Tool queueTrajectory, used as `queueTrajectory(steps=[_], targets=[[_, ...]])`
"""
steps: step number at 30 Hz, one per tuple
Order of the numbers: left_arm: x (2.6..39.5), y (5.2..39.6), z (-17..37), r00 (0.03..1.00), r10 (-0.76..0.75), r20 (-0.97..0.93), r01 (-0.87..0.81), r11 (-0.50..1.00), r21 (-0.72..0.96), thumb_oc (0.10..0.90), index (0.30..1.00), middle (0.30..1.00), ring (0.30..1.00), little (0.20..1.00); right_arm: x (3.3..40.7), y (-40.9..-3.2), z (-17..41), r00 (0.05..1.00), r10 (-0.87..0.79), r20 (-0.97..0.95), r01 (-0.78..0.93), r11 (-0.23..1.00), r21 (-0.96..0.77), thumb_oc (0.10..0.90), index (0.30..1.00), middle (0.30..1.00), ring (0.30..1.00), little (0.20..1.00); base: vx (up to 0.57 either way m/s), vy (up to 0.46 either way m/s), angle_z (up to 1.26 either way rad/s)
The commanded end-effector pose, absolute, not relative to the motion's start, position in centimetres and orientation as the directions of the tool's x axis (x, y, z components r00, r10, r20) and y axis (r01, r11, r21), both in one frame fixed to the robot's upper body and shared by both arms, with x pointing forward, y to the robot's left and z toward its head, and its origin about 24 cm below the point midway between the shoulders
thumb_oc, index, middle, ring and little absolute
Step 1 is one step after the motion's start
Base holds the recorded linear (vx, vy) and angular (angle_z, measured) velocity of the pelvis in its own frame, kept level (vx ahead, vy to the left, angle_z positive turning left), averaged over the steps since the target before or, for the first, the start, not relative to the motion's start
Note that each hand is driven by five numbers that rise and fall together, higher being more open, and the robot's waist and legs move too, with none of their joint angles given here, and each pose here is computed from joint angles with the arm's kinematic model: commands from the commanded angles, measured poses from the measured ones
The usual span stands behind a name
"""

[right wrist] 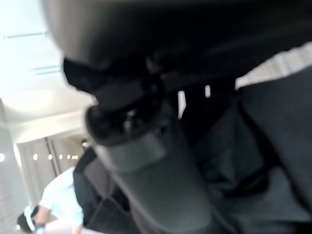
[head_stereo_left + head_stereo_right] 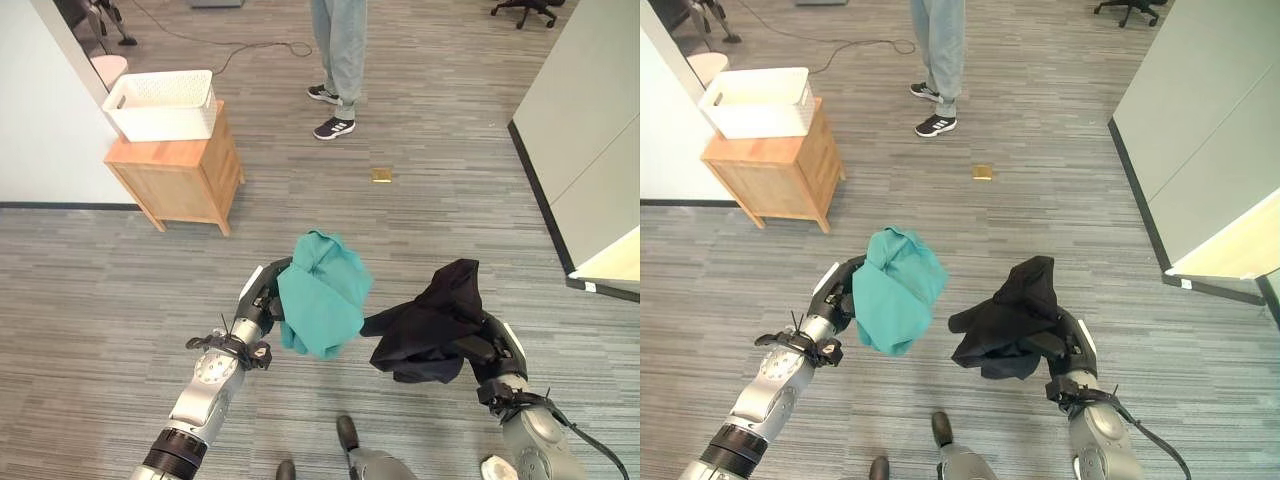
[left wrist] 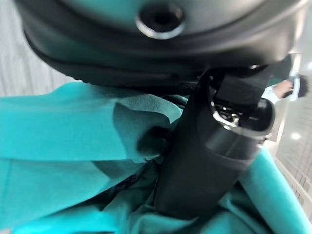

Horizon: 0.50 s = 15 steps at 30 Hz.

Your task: Pick up bed clothes into laundry basket.

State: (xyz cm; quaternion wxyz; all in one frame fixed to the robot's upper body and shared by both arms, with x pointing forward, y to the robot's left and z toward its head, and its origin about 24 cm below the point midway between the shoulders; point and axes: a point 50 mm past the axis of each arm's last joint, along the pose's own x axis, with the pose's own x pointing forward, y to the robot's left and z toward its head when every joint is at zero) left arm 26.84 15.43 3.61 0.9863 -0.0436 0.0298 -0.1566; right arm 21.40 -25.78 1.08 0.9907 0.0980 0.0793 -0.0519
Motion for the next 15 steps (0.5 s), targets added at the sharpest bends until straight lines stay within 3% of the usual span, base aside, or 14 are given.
queueTrajectory(steps=[1,7,15], targets=[[27.8,15.7,8.8,0.915,-0.342,0.214,0.364,0.929,-0.068,0.400,0.300,0.300,0.300,0.300,22.0,-26.3,6.2,0.989,-0.085,0.117,0.062,0.979,0.192,0.400,0.300,0.300,0.300,0.300,0.05,-0.044,-0.06],[26.8,16.4,8.4,0.924,-0.325,0.203,0.344,0.937,-0.064,0.400,0.300,0.300,0.300,0.300,22.1,-25.9,6.1,0.993,-0.057,0.108,0.036,0.982,0.185,0.400,0.300,0.300,0.300,0.300,0.04,-0.014,0.01],[25.2,20.3,8.2,0.972,-0.146,0.186,0.149,0.989,0.002,0.400,0.300,0.300,0.300,0.300,23.2,-25.0,7.0,0.992,-0.005,0.129,-0.012,0.992,0.127,0.400,0.300,0.300,0.300,0.300,0.00,0.010,0.01]])
